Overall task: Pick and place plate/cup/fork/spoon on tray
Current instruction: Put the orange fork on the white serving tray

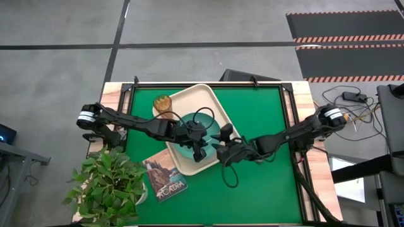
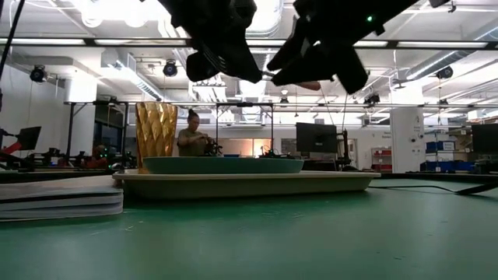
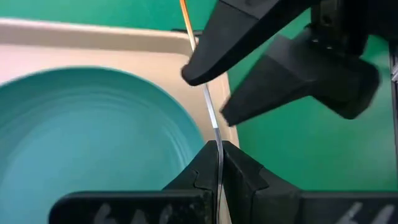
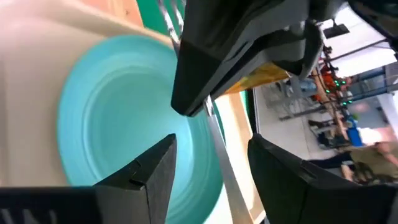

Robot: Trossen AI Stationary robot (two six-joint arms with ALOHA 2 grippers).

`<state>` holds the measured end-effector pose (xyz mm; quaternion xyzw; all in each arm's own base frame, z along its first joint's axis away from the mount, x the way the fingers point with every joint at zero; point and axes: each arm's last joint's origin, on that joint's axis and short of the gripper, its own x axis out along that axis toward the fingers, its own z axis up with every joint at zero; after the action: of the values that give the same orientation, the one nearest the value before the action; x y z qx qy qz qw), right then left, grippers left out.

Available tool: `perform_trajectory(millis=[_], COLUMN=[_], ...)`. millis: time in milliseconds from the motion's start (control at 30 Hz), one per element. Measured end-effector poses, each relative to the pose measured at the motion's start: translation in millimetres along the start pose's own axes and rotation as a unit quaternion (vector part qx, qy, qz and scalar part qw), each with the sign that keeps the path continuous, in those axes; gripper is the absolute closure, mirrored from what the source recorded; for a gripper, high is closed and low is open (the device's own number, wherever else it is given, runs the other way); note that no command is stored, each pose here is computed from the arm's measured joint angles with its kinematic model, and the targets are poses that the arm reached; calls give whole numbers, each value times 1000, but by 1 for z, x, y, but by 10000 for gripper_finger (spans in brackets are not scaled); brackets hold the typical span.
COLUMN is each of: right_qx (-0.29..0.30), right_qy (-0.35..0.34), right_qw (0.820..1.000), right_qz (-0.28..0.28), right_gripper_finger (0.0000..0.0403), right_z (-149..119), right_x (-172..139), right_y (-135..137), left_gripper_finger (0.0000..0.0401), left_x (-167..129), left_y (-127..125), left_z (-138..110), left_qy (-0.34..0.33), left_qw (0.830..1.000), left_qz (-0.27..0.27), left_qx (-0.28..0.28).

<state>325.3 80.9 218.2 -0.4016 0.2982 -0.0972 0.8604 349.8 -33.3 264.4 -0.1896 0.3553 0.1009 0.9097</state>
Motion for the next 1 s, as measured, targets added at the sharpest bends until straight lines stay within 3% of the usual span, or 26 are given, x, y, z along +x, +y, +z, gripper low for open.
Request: perform_trajectory(millis=[200, 467, 767, 1000], right_qx=[-19, -22, -16, -8], right_qy=[34, 40, 31, 31], right_qw=[999, 999, 999, 999], right_qz=[8, 22, 38, 37], right_gripper_finger=[271, 382, 393, 394], right_z=[1, 0, 1, 1], right_x=[14, 19, 17, 17], right_y=[2, 1, 1, 0], left_gripper_finger=[401, 401, 397, 327], left_x=[0, 0, 0, -4], left_y=[-2, -1, -2, -2], left_z=[-1, -1, -1, 1], left_qy=[10, 13, 12, 8], left_qw=[1000, 1000, 1000, 999], left_qz=[-19, -20, -23, -28], left_qx=[-7, -8, 1, 30])
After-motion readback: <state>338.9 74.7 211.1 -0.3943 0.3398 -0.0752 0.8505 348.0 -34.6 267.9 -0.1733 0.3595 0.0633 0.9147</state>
